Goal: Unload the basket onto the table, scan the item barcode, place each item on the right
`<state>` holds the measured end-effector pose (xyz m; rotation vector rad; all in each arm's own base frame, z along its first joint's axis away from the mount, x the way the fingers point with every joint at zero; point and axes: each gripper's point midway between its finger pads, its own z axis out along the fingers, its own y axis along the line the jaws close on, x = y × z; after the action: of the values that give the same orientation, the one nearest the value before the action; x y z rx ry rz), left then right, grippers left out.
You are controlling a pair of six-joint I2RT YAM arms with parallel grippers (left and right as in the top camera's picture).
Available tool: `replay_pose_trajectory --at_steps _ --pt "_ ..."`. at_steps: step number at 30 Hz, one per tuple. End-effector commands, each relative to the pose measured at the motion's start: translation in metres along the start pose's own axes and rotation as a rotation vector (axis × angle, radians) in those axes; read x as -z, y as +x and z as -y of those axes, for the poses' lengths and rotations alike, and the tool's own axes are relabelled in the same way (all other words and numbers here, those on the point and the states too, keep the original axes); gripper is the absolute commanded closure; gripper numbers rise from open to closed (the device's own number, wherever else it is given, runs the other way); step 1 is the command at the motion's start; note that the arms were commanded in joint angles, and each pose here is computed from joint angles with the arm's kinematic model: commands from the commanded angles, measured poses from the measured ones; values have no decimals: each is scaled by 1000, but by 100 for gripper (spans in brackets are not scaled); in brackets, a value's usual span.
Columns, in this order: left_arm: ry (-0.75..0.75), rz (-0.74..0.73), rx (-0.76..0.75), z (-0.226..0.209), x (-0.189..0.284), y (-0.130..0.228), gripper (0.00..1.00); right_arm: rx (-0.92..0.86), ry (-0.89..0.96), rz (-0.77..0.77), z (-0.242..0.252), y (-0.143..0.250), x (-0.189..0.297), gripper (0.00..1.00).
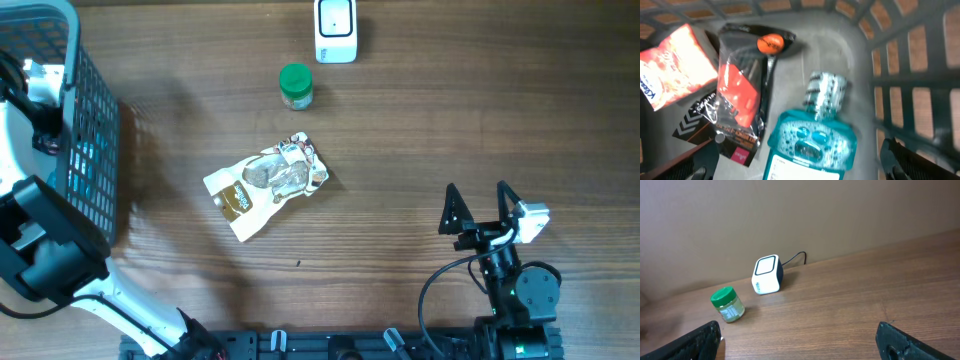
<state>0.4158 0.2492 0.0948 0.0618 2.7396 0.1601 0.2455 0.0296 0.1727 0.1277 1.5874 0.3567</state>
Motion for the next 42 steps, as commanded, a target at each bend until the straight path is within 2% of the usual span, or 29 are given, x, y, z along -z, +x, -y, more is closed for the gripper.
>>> replay_pose_trajectory --at_steps 1,6,14,22,33,35,42 --pt "27 -13 -114 7 -1 4 0 17 7 13 1 -2 0 0" --pt "49 -24 -187 10 -12 7 0 18 7 13 1 -2 0 0" --pt "148 -45 -196 25 -50 19 0 18 7 13 1 -2 0 0" --pt "191 -52 -214 32 -68 25 1 18 7 13 1 -2 0 0" --pt "205 -40 -212 35 -67 24 28 18 7 13 1 -2 0 0" --pt "205 -40 -212 34 -67 23 37 18 7 13 1 -2 0 0" --pt "197 -32 -205 33 -63 20 49 17 7 13 1 -2 0 0"
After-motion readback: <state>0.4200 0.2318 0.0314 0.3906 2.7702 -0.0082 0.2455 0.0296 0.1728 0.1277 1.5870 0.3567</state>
